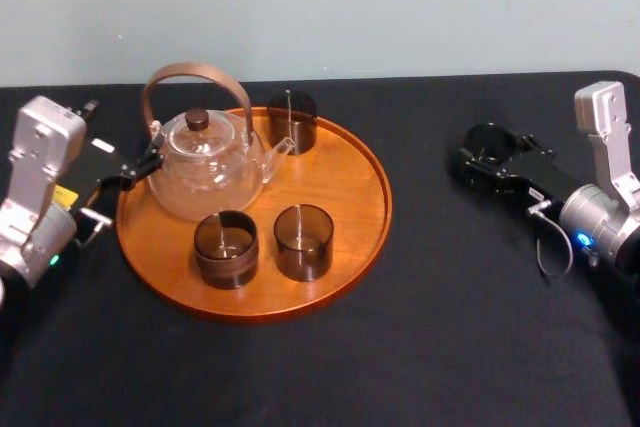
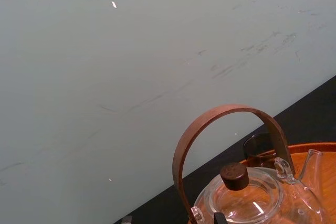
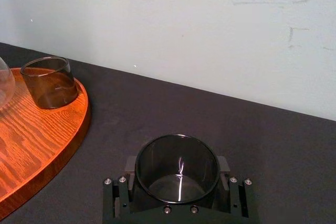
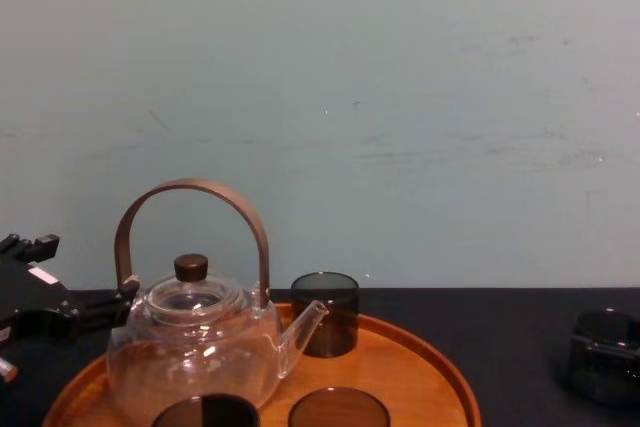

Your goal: Pick up the glass from the table and place it on the tray.

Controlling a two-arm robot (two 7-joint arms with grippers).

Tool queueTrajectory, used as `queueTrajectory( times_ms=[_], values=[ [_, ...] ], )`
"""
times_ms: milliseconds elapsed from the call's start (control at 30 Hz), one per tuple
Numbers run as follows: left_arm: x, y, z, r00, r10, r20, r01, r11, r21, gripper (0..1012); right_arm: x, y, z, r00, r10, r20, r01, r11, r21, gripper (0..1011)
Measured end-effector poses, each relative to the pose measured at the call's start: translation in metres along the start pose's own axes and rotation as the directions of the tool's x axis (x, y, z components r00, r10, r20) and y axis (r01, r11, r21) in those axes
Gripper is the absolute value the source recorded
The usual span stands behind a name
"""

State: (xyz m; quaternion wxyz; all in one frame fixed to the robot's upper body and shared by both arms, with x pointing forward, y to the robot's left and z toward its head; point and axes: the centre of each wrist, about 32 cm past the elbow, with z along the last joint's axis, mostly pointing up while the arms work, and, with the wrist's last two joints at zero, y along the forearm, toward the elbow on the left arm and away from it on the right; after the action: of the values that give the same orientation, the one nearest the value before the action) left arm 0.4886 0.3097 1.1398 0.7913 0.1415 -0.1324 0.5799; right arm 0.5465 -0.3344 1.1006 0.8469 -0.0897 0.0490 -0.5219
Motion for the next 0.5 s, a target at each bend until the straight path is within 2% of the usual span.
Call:
queueTrajectory(
  times_ms=[500],
  values=[
    [0.0, 0.0, 0.0, 1.0, 0.0, 0.0, 0.0, 1.0, 0.0, 1010, 0.0, 0.0, 0.0, 1.0, 0.0, 0.0, 0.0, 1.0, 0.0, 904]
  ],
)
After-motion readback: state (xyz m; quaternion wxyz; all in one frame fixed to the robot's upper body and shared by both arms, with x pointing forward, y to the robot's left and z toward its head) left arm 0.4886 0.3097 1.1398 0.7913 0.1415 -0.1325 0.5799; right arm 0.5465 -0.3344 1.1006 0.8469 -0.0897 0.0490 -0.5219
